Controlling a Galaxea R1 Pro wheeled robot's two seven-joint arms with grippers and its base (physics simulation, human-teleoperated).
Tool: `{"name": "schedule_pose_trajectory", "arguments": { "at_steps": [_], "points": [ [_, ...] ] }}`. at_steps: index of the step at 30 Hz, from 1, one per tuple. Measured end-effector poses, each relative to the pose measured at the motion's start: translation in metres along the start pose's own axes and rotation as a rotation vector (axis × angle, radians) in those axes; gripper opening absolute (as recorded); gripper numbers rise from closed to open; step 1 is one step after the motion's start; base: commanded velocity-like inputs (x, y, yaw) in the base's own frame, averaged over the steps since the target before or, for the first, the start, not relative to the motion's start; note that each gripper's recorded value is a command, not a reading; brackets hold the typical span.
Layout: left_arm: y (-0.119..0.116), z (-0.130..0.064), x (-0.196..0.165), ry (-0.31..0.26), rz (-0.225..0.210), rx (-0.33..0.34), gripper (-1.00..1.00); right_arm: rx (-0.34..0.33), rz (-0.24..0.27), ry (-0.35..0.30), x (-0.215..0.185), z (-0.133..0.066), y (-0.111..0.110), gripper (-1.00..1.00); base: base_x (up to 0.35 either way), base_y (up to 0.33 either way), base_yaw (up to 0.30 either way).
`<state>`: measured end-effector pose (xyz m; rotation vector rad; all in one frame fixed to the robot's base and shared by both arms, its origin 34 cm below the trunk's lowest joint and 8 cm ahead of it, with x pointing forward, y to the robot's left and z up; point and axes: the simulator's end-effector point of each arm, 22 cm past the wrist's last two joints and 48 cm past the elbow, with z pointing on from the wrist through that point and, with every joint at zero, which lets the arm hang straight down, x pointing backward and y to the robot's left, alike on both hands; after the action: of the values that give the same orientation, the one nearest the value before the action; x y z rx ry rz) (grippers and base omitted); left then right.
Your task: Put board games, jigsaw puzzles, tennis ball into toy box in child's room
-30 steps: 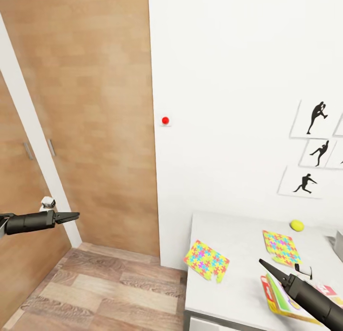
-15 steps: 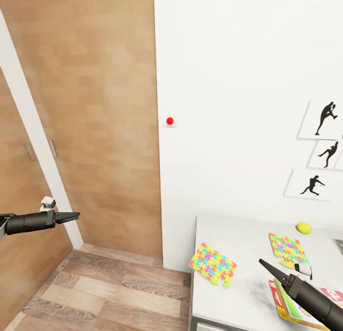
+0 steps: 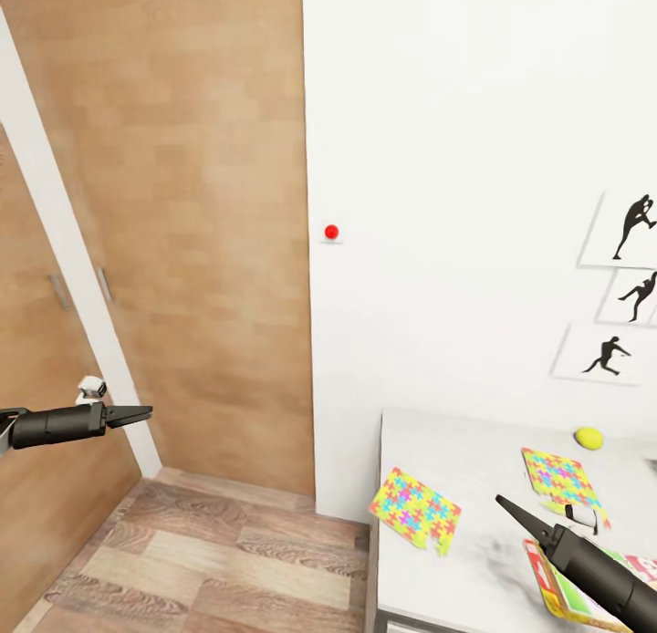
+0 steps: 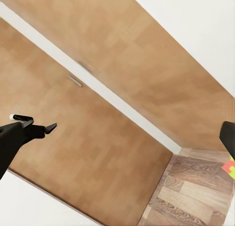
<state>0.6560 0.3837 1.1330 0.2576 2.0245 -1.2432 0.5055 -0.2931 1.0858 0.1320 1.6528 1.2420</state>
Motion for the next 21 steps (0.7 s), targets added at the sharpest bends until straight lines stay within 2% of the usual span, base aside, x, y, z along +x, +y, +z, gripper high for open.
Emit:
{"name": "schedule_pose_trajectory", "arguments": {
  "at_steps": [12,17,21],
  "points": [
    [0.0,0.001,0.0,0.0,0.0,0.002,1.0,0.071,0.006,0.014,0.004,0.004,-0.015,1.0,0.026,0.035,0.0],
    [-0.001,0.003,0.0,0.0,-0.001,0.005,1.0,0.124,0.022,0.049,0.007,0.019,-0.024,1.0,0.003,0.004,0.0],
    [-0.002,0.005,0.001,0.001,-0.001,0.009,1.0,0.173,0.048,0.086,-0.006,0.04,-0.031,1.0,0.001,0.001,0.0]
  ]
}}
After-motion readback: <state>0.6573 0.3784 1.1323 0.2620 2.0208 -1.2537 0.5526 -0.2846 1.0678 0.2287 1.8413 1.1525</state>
